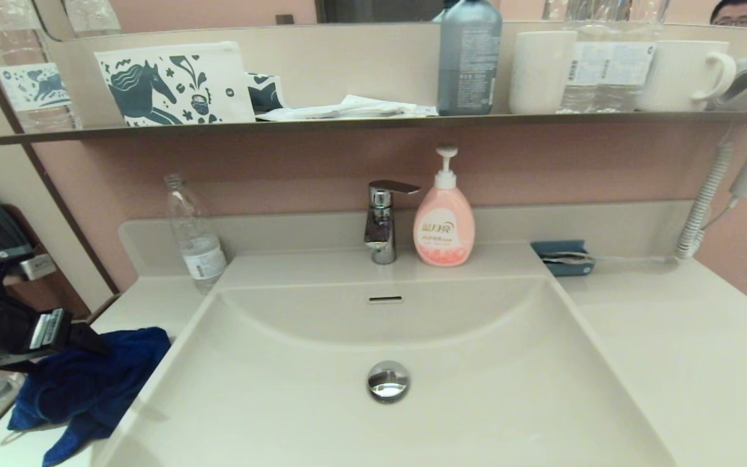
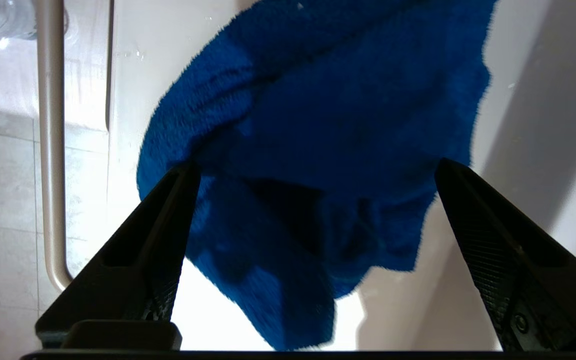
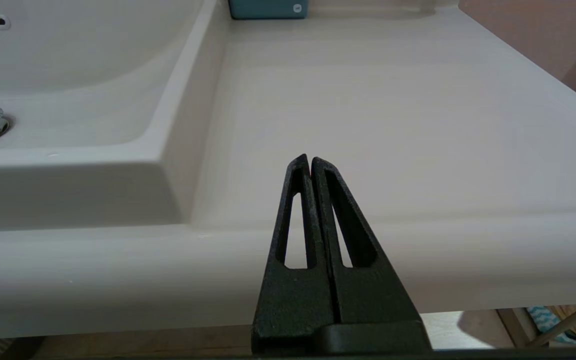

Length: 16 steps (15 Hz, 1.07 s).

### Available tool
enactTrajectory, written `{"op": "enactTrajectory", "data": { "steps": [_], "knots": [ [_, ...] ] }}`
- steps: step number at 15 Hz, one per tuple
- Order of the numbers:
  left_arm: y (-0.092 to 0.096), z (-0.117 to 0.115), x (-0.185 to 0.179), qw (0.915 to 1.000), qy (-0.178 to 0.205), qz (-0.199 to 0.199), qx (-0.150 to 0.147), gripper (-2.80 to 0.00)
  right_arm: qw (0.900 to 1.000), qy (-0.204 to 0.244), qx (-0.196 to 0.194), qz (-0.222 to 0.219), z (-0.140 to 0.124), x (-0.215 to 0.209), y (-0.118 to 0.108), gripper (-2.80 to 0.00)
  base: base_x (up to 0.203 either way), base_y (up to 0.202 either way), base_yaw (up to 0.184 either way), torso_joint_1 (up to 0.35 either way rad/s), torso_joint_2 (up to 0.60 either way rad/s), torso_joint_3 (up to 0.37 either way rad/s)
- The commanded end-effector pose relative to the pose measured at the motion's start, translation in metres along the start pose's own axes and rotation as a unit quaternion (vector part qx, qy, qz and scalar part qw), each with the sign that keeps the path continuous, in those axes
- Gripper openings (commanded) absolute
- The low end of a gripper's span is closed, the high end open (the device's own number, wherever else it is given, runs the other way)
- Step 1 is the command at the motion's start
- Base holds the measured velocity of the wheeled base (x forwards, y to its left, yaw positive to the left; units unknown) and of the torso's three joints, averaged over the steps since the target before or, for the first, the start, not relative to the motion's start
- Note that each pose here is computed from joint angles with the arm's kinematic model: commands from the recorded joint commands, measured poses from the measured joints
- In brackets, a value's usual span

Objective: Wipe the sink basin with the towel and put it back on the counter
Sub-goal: Pick up the cloth

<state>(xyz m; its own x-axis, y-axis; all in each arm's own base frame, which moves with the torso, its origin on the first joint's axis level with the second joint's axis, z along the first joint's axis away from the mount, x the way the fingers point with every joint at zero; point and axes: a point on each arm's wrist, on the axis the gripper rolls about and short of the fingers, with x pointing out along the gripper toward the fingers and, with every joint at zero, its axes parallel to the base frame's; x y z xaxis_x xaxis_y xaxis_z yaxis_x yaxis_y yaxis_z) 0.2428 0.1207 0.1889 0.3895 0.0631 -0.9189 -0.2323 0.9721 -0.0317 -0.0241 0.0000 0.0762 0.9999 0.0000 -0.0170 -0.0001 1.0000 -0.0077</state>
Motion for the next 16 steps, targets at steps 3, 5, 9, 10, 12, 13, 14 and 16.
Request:
{"op": "enactTrajectory", "data": {
  "steps": [3, 5, 9, 10, 12, 13, 14, 16],
  "knots": [
    [0.011, 0.0, 0.022, 0.9991, 0.032, -0.029, 0.002, 0.0, 1.0, 0.001, -0.001, 0.0, 0.0, 0.0, 0.0, -2.8, 0.0, 0.0, 0.0, 0.0, 0.0, 0.0],
    [0.012, 0.0, 0.028, 0.9987, 0.041, -0.032, 0.002, 0.0, 1.0, 0.001, 0.0, 0.0, 0.0, 0.0, 0.0, -2.8, 0.0, 0.0, 0.0, 0.0, 0.0, 0.0],
    [0.013, -0.002, 0.042, 0.9969, 0.064, -0.047, -0.002, 0.0, 1.0, 0.001, 0.0, 0.0, 0.0, 0.0, 0.0, -2.8, 0.0, 0.0, 0.0, 0.0, 0.0, 0.0],
    [0.013, -0.003, 0.044, 0.9963, 0.065, -0.056, -0.004, 0.0, 1.0, 0.001, 0.0, 0.0, 0.0, 0.0, 0.0, -2.8, 0.0, 0.0, 0.0, 0.0, 0.0, 0.0],
    [0.013, -0.002, 0.044, 0.9963, 0.059, -0.062, -0.004, -2.8, 1.0, 0.001, 0.0, 0.0, 0.0, 0.0, 0.0, -2.8, 0.0, 0.0, 0.0, 0.0, 0.0, 0.0],
    [0.012, -0.001, 0.043, 0.9967, 0.053, -0.062, -0.002, -2.8, 1.0, 0.001, 0.0, 0.0, 0.0, 0.0, 0.0, -2.8, 0.0, 0.0, 0.0, 0.0, 0.0, 0.0],
    [0.012, -0.001, 0.042, 0.9968, 0.05, -0.062, -0.001, -2.8, 1.0, 0.001, -0.001, 0.0, 0.0, 0.0, 0.0, -2.8, 0.0, 0.0, 0.0, 0.0, 0.0, 0.0],
    [0.011, -0.001, 0.042, 0.9968, 0.05, -0.062, 0.0, -2.8, 1.0, 0.001, 0.0, 0.0, 0.0, 0.0, 0.0, -2.8, 0.0, 0.0, 0.0, 0.0, 0.0, 0.0]
  ]
}}
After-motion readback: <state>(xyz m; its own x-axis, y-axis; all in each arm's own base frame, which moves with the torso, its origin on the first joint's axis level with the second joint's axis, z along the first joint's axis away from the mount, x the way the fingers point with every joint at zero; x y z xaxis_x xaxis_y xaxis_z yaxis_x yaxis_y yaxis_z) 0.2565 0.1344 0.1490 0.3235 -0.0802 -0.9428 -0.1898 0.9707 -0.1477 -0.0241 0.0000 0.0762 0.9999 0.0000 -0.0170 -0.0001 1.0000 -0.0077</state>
